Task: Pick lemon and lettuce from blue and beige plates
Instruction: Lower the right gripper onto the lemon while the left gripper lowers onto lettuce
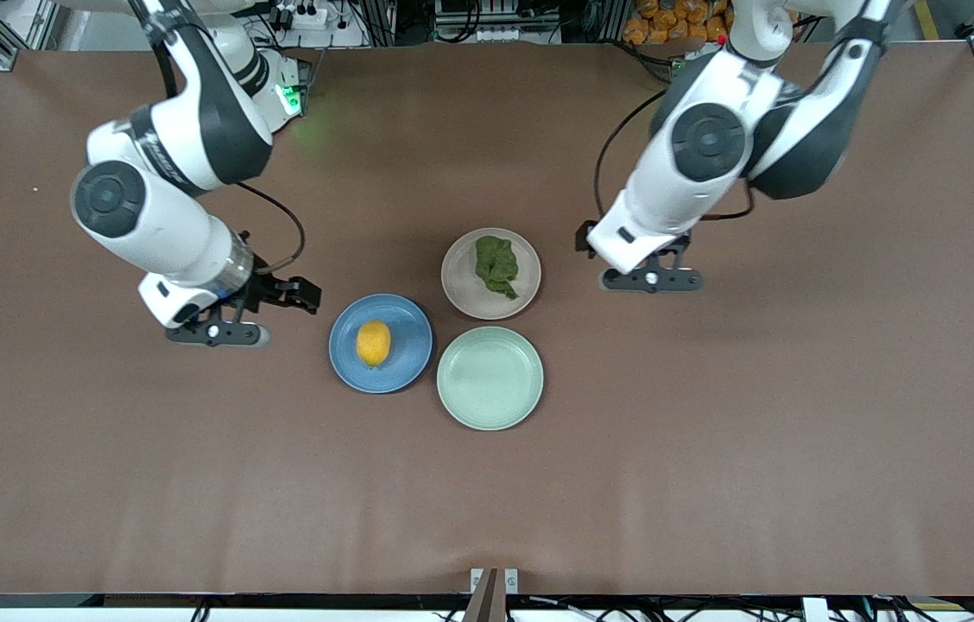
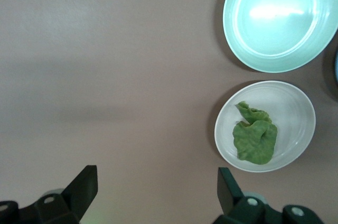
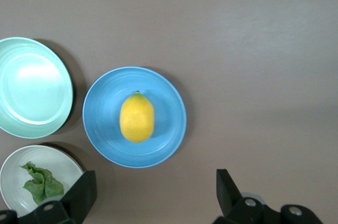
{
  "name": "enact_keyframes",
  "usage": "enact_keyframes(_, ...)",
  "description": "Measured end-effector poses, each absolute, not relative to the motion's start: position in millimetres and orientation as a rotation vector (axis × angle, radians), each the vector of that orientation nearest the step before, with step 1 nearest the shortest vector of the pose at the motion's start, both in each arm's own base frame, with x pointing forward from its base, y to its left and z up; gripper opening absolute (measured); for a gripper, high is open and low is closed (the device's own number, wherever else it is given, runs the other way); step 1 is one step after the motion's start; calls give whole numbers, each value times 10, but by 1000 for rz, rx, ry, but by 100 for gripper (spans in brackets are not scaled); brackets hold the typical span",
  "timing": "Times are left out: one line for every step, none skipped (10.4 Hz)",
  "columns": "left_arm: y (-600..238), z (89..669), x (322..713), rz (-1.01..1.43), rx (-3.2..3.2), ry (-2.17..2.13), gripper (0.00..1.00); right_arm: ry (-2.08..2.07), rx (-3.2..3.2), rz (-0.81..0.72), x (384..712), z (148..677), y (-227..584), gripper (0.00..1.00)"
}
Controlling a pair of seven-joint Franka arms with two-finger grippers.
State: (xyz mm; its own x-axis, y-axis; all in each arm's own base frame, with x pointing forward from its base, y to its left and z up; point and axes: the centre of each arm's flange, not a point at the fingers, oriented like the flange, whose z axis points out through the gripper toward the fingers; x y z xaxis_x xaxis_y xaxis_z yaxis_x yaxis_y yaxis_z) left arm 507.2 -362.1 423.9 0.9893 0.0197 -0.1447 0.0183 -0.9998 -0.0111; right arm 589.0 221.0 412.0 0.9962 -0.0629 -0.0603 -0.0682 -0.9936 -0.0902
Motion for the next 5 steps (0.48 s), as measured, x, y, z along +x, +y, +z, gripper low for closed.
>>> enact_keyframes(-3842,4071,4981,230,-3115,-96,100,100,-3054,93,5894,3960,2314,100)
enact_keyframes(-4052,3894,4900,227,-3111,-176,100,111,-3071,89,5894,3798,2416,100)
enact_keyframes(-4221,3707,4843,227,-3107,-248,100,118,-3085,81,5888,3652,2519,100)
enact_keyframes(-4376,3507,4784,233,-3103,-310,100,125,-3097,75,5880,3514,2611,100)
enact_keyframes(-4526,3303,4713,239,-3097,-363,100,133,-3105,69,5875,3399,2683,100)
